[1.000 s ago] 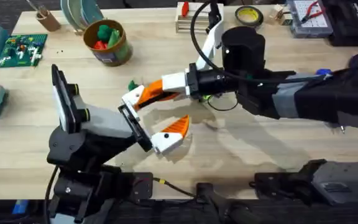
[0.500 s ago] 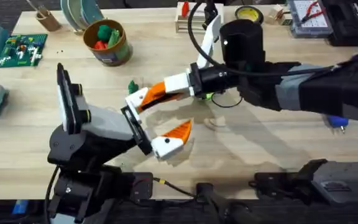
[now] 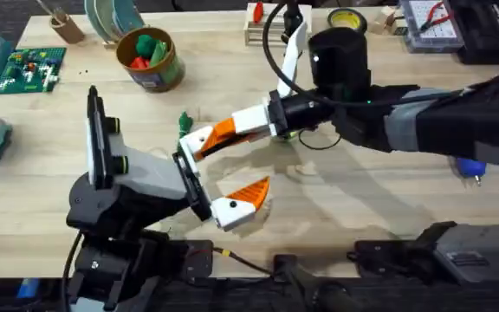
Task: Pick up the gripper from the table and insert it into the empty holder that is missing its gripper. Then pick up a screw, insert it into the mounting hole, and use the screwdriver to tighten it. Finally, clean up the table by picking up the vegetable and placing it into the bucket.
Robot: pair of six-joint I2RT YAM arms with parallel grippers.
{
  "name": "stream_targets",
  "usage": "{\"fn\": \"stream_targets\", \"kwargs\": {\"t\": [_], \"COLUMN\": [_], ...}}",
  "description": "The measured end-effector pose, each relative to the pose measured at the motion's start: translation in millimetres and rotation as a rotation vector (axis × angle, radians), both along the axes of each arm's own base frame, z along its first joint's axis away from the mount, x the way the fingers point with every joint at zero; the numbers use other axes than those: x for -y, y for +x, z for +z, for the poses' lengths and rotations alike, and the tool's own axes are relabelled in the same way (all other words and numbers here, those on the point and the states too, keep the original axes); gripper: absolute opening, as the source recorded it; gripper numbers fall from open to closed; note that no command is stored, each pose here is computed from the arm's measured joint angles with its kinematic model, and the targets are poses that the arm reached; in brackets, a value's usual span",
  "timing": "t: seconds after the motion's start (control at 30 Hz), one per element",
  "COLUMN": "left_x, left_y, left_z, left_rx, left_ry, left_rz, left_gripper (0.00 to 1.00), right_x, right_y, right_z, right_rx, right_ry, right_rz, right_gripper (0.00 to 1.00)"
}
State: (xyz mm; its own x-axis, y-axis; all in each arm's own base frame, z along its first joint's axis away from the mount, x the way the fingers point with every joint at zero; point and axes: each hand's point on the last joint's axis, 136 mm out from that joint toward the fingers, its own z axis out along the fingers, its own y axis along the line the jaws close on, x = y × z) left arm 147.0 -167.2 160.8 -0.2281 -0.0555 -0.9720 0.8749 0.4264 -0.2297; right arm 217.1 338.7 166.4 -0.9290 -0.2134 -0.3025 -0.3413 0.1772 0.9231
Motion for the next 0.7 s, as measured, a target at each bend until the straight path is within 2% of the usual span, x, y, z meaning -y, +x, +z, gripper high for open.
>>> {"fn": "stream_targets", "kwargs": {"t": [0.7], "left_x": [-3.7], "left_y": [6.9], "left_z": [0.0], "left_rx": [-0.005], "left_ry": [-0.001], "left_rz": [0.045], "left_gripper": [0.993], "right_x": [-9.4], "right_y": [2.3], "right_z": [-1.3], "right_rx": [0.052], "right_ry": [-0.013], "right_rz": [-0.036], "right_gripper": [0.006]}}
